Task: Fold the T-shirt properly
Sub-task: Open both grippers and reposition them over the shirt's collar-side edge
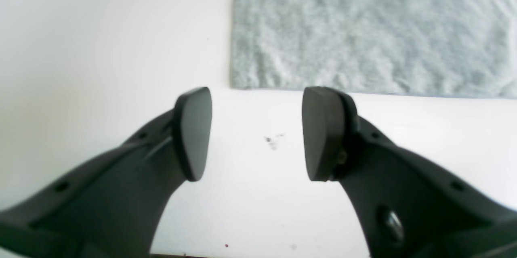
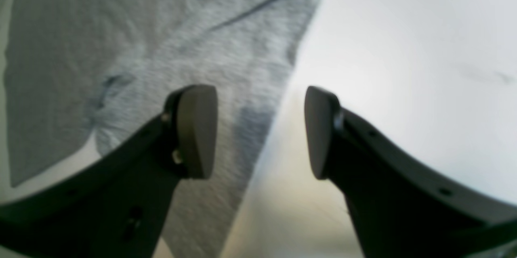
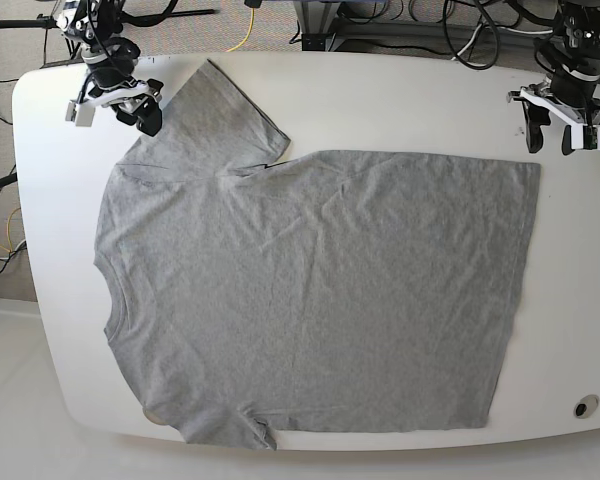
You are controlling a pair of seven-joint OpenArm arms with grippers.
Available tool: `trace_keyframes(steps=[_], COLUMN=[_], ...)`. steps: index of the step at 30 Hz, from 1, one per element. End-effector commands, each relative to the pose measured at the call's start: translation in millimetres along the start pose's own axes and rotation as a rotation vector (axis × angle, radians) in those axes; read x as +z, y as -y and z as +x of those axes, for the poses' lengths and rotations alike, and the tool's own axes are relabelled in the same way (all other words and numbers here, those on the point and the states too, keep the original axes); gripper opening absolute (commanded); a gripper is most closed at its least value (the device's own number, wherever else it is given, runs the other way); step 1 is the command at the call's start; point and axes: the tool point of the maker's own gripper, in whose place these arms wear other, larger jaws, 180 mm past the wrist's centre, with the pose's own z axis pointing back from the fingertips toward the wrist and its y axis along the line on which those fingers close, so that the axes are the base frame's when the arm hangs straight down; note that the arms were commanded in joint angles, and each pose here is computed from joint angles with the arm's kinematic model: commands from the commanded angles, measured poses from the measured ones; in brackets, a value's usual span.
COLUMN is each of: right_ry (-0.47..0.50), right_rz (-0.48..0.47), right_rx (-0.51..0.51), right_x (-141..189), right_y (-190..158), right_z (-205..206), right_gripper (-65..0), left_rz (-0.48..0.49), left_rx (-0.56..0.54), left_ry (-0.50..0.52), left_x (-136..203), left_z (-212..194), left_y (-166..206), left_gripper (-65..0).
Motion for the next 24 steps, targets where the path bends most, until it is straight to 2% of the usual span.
trace_keyframes(steps=[1, 7, 17, 24], right_ry=[0.023, 0.007, -0.014, -0.036], right_rz=[0.009, 0.009, 0.024, 0.010], right_rx=[-0.003, -0.028, -0.002, -0.019], right_x=[1.1, -5.8, -8.4, -7.9], right_y=[-0.1, 0.5, -5.0, -1.5], right_z=[6.8, -1.3, -7.7, -15.6], right_gripper=[-31.6, -31.7, -31.8, -31.7], left_rz=[-0.001, 0.002, -0.028, -0.025], left_rx=[-0.003, 0.017, 0.044, 0.038], left_ry=[0.049, 0.061, 0.057, 0.065], left_x=[2.1, -0.4, -3.5, -4.8], left_z=[15.1, 22.0, 19.9, 21.3], left_y=[-2.3, -5.5, 2.0, 0.5], left_gripper=[-32.3, -32.1, -32.7, -32.4])
